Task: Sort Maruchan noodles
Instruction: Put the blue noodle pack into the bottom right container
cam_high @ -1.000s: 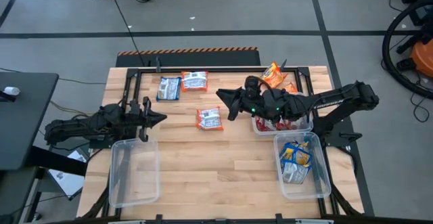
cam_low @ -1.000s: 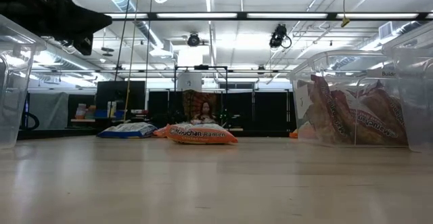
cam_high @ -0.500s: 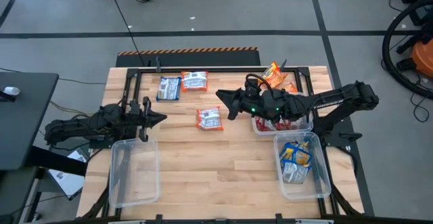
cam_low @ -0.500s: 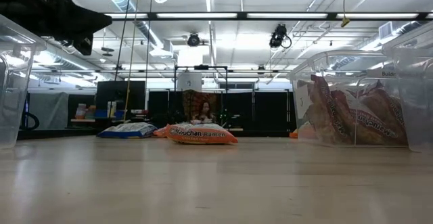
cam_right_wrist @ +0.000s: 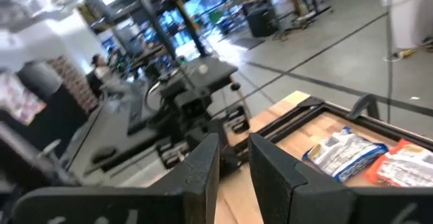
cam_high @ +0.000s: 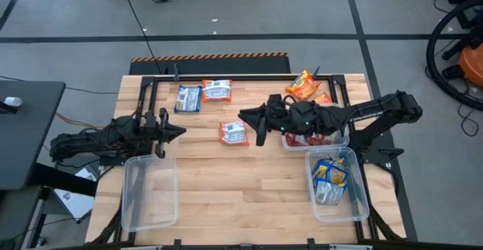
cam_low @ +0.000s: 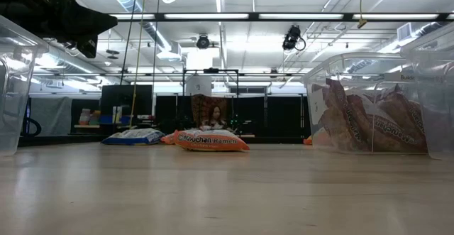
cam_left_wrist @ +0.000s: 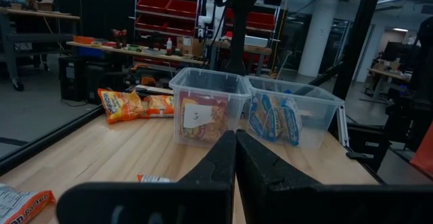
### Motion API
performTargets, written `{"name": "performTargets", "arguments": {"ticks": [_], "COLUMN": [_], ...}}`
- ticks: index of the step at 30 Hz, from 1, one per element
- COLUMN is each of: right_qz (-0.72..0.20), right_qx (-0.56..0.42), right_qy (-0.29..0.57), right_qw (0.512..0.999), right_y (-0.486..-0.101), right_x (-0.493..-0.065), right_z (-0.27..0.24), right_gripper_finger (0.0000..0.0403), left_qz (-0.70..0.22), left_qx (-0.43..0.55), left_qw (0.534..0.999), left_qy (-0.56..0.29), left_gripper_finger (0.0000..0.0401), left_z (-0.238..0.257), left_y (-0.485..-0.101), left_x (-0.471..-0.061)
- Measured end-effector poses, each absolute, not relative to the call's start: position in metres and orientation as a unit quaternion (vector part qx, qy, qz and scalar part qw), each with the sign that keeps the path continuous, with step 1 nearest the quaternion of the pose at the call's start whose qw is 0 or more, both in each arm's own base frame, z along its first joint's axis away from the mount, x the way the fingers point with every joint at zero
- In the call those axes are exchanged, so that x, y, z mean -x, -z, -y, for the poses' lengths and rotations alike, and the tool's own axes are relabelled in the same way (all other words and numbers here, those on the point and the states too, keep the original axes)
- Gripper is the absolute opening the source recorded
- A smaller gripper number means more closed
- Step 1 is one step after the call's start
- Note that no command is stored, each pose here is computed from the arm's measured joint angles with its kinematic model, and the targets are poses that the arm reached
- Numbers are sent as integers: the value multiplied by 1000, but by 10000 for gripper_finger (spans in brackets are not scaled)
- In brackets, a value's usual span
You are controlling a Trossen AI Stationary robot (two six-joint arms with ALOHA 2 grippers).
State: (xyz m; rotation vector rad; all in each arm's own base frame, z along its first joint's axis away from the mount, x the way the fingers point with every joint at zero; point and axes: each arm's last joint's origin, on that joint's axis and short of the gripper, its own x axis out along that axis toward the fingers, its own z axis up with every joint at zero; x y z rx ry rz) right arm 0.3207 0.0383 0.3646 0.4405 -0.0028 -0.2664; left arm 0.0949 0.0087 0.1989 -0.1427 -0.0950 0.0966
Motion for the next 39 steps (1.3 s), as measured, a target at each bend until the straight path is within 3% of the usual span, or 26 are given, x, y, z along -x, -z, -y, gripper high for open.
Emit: {"name": "performTargets", "arguments": {"ticks": [23, 34, 39], "right_qz": [-64, -95, -95], "right_qx": [-171, -156, -157], "right_qy": [100, 73, 54], "right_qw": [978, 980, 982], "right_y": [-353, -307, -310], "right_x": [-318, -360, -374], "right_z": [-59, -69, -73], "right_gripper_finger": [86, 87, 87], "left_qz": [47, 48, 47], "left_qx": [71, 71, 71], "left_qw": [995, 995, 995], "left_qy": [-48, -48, -48], "left_gripper_finger": [14, 14, 14], "left_z": [-9, -9, -9], "left_y": [-199, -199, -199], "left_x": [-95, -95, -95]}}
